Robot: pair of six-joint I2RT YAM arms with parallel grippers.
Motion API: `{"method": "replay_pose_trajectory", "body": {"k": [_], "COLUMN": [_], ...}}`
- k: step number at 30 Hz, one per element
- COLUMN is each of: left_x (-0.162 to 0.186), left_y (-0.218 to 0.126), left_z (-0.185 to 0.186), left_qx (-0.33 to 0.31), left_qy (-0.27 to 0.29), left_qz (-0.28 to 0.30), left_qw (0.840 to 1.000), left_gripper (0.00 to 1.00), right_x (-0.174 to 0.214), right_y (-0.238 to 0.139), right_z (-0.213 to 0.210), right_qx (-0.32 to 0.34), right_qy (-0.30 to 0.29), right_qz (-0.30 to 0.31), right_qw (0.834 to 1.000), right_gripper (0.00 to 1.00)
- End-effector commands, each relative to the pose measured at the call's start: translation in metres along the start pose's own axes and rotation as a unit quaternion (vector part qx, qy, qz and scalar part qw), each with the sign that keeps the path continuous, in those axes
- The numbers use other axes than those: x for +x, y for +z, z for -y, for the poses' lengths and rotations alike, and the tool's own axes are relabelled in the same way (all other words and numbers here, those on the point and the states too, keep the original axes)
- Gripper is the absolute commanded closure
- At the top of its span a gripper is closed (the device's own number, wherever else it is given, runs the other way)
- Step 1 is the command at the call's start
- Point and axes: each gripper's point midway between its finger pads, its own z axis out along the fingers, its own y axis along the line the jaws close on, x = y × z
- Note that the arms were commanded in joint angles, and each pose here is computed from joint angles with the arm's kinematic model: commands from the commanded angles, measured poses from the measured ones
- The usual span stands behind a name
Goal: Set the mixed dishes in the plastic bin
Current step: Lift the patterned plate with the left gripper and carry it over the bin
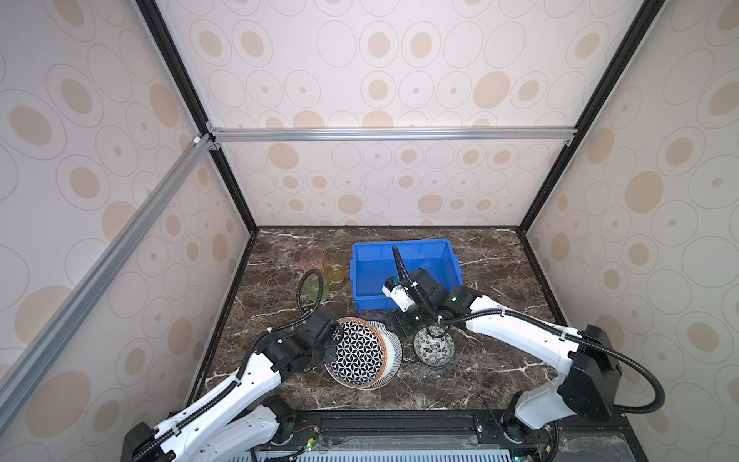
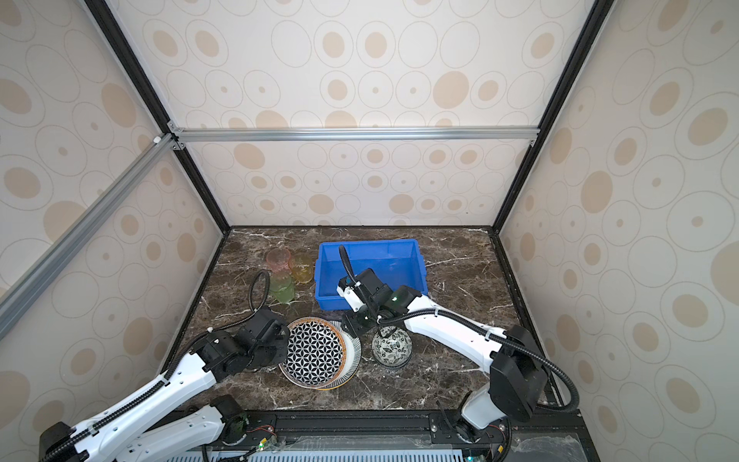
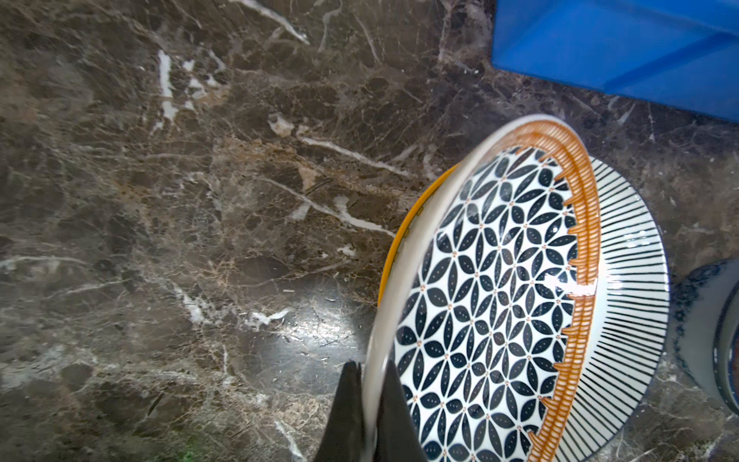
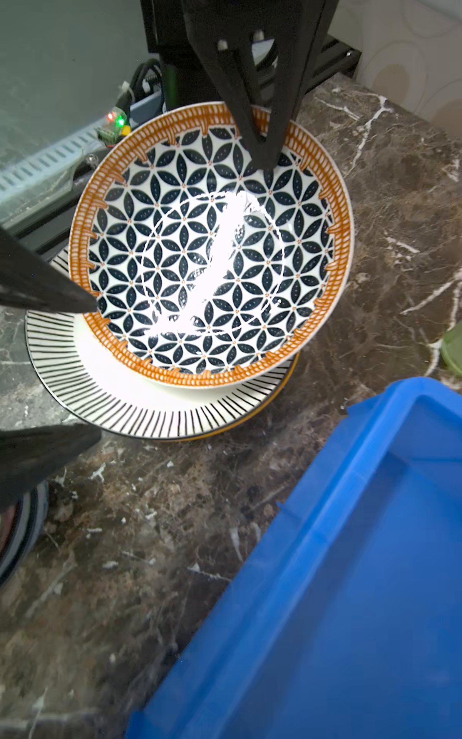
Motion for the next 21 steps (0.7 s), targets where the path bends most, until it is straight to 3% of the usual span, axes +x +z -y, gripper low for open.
{"method": "replay_pose_trajectory", "body": {"k": [1, 12, 21], "left_x": [-0.02, -0.055, -0.088], "left_y": [-0.025, -0.061, -0.088], "left_z": [-0.004, 0.013, 0.035], "left_qx": [-0.015, -0.012, 0.004], "left_qy": [0.013, 0.043, 0.063], "left_qz": [0.033, 0.068, 0.104], "left_qw": [0.999, 0.997, 0.993], "left_gripper": [1.0, 1.0, 1.0], "right_x": [-0.012, -0.031, -0.041], "right_y": [-0.021, -0.063, -0.085], "right_z": [0.007, 0.027, 0.059], "right_qx": [0.035, 0.108, 0.184], "right_qy": [-0.014, -0.03, -0.014], "right_qz": [0.028, 0.104, 0.128], "right_qw": [0.999, 0.988, 0.974], "right_gripper": [0.44, 0.26, 0.23]}}
